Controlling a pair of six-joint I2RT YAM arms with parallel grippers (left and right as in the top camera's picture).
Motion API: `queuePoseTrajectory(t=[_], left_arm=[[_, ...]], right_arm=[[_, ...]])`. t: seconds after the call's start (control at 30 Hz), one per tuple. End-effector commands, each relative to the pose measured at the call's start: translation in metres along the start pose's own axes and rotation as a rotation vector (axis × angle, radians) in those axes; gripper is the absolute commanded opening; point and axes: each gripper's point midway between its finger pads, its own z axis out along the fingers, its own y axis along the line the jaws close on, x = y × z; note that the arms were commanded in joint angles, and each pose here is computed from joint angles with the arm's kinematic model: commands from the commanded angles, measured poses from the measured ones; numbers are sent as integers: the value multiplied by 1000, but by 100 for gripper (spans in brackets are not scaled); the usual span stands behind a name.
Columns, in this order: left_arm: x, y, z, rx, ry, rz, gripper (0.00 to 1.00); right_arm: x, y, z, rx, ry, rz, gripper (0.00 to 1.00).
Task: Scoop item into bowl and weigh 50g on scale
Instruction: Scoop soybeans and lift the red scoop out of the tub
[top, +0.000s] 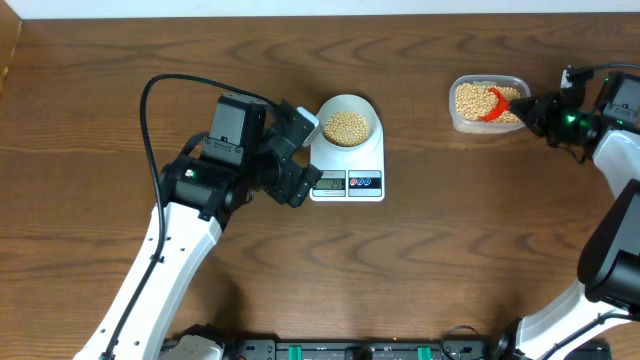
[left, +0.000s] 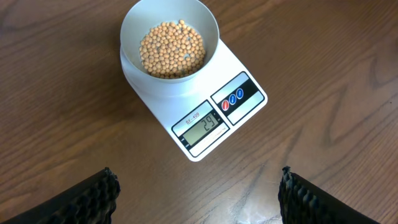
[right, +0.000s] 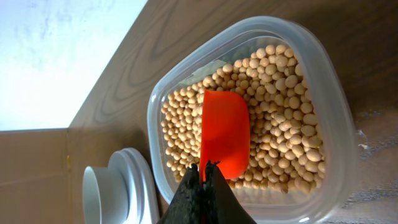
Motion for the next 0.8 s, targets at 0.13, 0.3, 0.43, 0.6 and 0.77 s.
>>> queuePoseTrajectory(t=[0.13, 0.3, 0.43, 0.6, 0.77], left_arm=[[0, 0, -1, 2, -4, 12, 84], [0, 0, -1, 2, -4, 12, 84], [0, 0, -1, 2, -4, 12, 84], [0, 0, -1, 2, -4, 12, 84], [0, 0, -1, 2, -4, 12, 84]], right_arm=[[2, 3, -6, -75, 17, -13, 1], [-1, 5, -13, -119, 15, -8, 1], [-4, 4, -19, -140, 6, -1, 1], [-6, 4, -25, -170, 4, 7, 1], [-8, 6, -31, -203, 3, 12, 1]])
